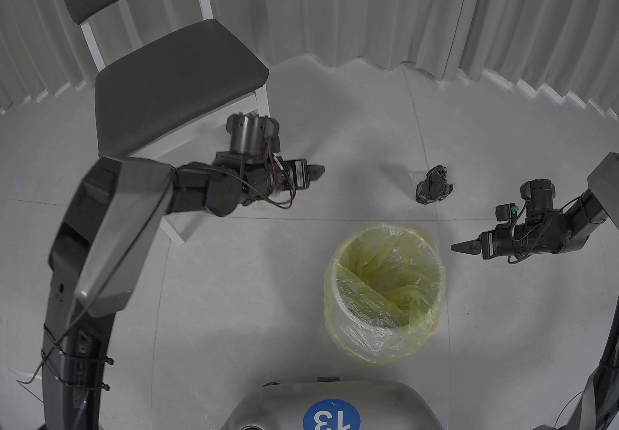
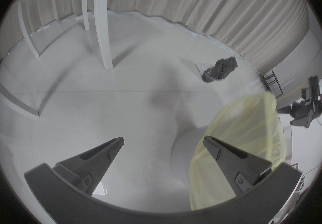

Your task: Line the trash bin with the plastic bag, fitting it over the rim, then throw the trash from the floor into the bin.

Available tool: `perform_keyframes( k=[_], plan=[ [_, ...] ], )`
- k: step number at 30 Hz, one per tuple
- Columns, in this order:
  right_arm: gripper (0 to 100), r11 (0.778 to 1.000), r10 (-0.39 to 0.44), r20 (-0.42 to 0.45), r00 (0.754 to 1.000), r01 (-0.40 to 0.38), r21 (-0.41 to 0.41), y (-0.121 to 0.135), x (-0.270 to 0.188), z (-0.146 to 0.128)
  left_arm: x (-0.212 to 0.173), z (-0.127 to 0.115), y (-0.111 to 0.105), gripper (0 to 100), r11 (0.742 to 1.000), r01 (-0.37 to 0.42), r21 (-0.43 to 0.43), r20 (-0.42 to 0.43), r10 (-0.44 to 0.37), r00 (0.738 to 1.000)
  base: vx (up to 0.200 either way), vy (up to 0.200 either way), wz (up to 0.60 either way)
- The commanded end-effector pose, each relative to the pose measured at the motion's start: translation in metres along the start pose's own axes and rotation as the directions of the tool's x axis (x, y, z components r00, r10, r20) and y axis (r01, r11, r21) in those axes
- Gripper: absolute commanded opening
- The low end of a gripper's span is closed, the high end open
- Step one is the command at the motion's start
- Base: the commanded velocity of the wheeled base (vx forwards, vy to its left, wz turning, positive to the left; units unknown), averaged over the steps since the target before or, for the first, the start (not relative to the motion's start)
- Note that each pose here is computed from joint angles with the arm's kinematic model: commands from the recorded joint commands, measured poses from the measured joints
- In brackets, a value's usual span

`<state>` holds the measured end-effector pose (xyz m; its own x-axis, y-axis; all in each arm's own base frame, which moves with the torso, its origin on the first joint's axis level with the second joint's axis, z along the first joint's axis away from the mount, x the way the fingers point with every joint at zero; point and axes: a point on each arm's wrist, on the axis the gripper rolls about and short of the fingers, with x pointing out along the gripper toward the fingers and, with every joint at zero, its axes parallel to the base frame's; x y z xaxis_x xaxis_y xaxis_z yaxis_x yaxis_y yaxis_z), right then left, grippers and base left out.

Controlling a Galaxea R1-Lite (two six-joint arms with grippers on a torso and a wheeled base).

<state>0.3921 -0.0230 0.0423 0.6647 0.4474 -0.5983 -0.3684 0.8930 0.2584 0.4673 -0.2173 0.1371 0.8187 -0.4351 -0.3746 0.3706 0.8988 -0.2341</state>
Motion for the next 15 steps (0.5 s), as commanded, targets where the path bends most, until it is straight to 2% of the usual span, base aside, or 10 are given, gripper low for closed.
perform_keyframes(
  k=[1, 6, 12, 15],
  plan=[
    [100, 1.0, 0.002, 0.062, 0.998, -0.001, -0.012, 0.008, -0.027, 0.016, -0.108, 0.071, -0.02, 100, 0.999, 0.036, 0.014, 0.18, -0.038, 0.983, 0.0, 0.0, 0.0],
    [100, 1.0, -0.006, 0.107, 0.994, 0.008, -0.018, 0.013, -0.047, 0.026, -0.179, 0.095, -0.031, 100, 0.998, 0.06, 0.032, 0.28, -0.066, 0.958, 0.0, 0.0, 0.0],
    [100, 0.999, -0.017, 0.173, 0.985, 0.023, -0.03, 0.024, -0.08, 0.038, -0.234, 0.091, -0.039, 100, 0.997, 0.056, 0.048, 0.313, -0.068, 0.947, 0.0, 0.0, 0.0],
    [100, 0.999, -0.02, 0.221, 0.975, 0.028, -0.035, 0.034, -0.102, 0.045, -0.244, 0.088, -0.038, 100, 0.998, 0.045, 0.043, 0.351, -0.058, 0.935, 0.0, 0.0, 0.0]
  ],
)
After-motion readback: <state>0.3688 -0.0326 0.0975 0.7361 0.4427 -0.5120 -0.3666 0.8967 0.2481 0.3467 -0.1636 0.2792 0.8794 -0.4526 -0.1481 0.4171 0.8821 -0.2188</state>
